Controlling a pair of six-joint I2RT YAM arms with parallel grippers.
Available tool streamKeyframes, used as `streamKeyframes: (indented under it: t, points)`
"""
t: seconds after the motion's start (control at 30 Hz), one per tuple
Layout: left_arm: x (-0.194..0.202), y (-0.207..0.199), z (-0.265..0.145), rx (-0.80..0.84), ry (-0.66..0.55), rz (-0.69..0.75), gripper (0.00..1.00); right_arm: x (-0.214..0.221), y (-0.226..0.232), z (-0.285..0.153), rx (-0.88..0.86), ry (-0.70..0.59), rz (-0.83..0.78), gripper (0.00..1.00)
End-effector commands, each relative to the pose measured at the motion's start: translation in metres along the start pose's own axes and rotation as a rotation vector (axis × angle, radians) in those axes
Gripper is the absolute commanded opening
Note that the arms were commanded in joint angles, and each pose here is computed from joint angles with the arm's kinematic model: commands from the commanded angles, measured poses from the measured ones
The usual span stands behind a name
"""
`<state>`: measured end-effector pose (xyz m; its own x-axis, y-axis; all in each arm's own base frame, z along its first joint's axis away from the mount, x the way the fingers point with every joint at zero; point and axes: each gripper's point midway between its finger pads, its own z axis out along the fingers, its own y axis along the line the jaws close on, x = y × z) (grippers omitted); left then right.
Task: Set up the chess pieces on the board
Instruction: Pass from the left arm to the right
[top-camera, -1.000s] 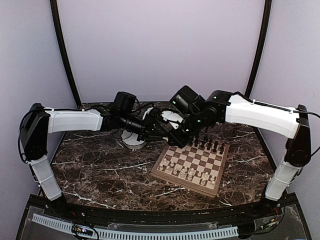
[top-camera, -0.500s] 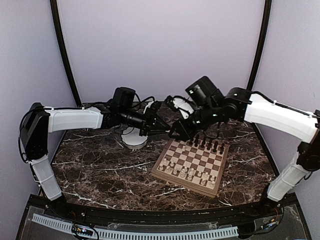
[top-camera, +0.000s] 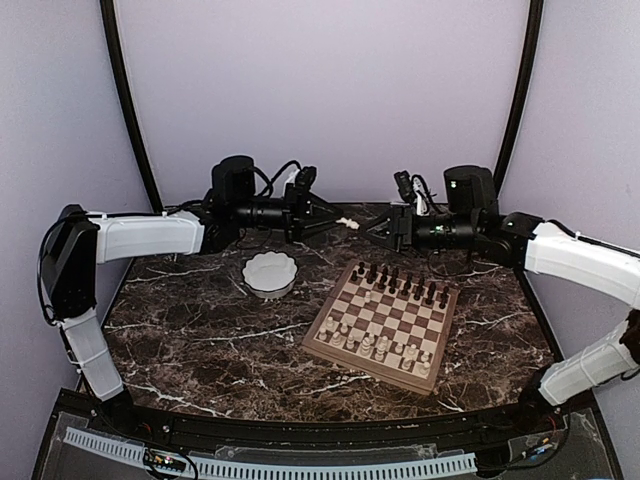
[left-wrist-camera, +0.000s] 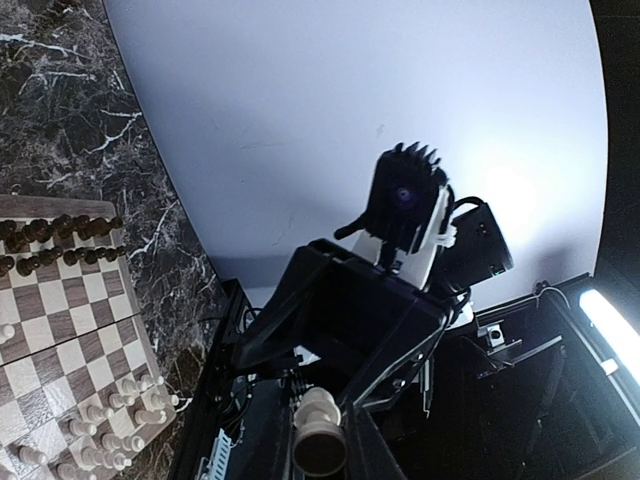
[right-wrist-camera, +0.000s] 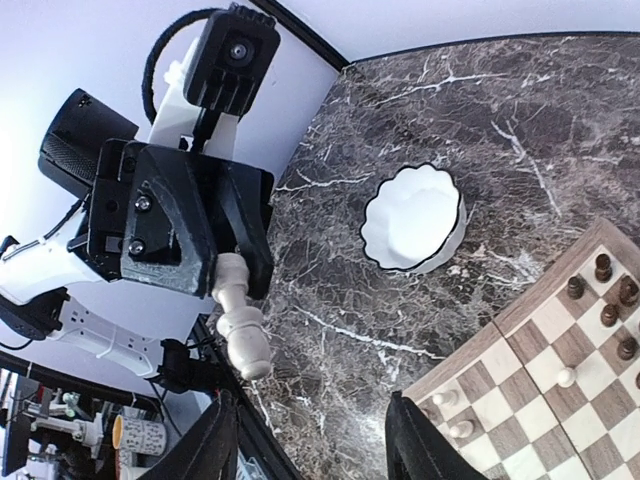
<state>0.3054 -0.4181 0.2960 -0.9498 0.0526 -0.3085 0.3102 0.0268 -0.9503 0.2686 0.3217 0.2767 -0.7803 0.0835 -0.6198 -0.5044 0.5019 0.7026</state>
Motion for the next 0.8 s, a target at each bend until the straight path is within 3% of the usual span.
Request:
streamKeyframes:
  t: [0.0,0.27,0.47,0.77]
  points:
    - [-0.014,-0.029,0.001,0.092,-0.036,0.046,0.08,-0.017,0.034,0.002,-0.16,-0.02,0.005,0.52]
    - [-0.015,-0.026,0.004,0.103,-0.025,0.029,0.08,-0.027,0.041,0.009,-0.205,-0.032,-0.002,0.51]
    - [-0.016,-0.024,0.005,0.103,-0.02,0.025,0.08,-0.028,0.04,0.012,-0.232,-0.027,0.01,0.38]
    - [-0.017,-0.024,0.007,0.118,-0.013,0.021,0.08,-0.041,0.027,0.005,-0.241,-0.085,0.063,0.35]
